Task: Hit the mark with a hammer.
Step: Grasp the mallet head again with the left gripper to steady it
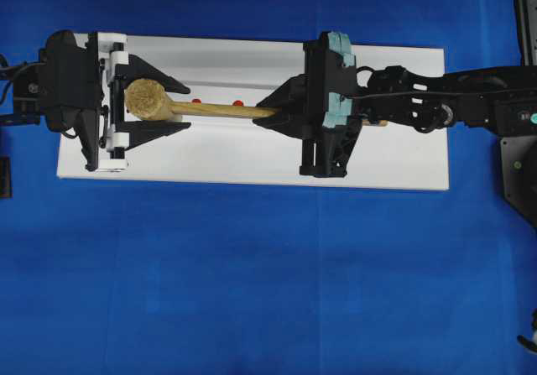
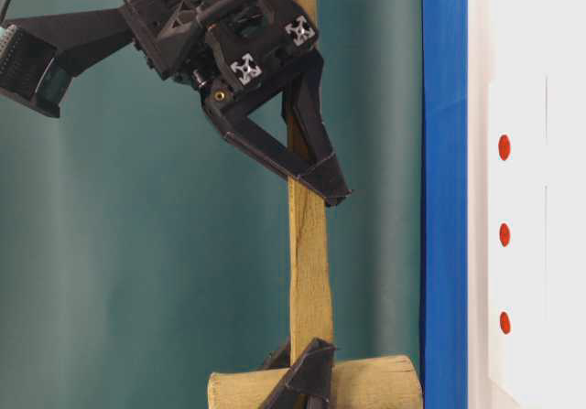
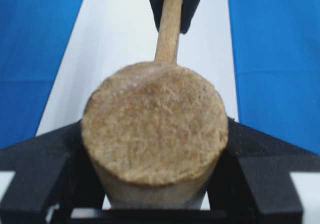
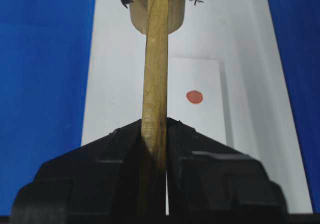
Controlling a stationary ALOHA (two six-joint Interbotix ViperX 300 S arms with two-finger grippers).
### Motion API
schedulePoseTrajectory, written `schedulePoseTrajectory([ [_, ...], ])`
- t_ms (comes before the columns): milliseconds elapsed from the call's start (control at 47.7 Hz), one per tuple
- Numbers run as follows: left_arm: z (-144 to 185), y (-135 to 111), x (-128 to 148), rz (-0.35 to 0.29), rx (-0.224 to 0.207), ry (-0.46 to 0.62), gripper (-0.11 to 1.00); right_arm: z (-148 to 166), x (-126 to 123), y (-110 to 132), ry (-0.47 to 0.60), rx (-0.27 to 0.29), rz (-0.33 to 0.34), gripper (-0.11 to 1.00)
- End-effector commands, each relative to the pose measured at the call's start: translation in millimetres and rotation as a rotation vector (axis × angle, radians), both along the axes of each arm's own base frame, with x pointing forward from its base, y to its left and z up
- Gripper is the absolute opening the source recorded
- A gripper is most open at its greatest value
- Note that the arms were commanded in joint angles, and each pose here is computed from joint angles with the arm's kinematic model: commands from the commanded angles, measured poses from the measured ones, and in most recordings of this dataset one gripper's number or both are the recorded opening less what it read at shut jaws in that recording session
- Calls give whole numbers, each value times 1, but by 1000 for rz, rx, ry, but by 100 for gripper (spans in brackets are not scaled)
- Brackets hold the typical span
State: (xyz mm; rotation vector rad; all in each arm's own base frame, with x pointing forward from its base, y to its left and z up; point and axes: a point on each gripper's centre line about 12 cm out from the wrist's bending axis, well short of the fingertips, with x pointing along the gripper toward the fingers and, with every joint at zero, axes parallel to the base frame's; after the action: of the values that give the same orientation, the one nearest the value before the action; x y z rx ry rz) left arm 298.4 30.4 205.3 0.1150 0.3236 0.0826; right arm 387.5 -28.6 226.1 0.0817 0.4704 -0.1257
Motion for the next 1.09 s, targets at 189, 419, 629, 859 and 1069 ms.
schedulePoseTrajectory([
  [189,8,1,1,14,-31,-25,44,16,4,0,-49,0,-5,51],
  [419,7,1,1,27,-73,-16,44,18,5,0,-59,-10,-7,92],
  [629,11,1,2,58,-169,-6,44,20,5,-1,-63,-17,-6,92],
  [859,29,-3,3,125,-433,-75,44,21,6,-1,-64,-49,11,92],
  [1069,39,-4,0,228,-806,-141,44,20,6,0,-59,-74,25,92],
])
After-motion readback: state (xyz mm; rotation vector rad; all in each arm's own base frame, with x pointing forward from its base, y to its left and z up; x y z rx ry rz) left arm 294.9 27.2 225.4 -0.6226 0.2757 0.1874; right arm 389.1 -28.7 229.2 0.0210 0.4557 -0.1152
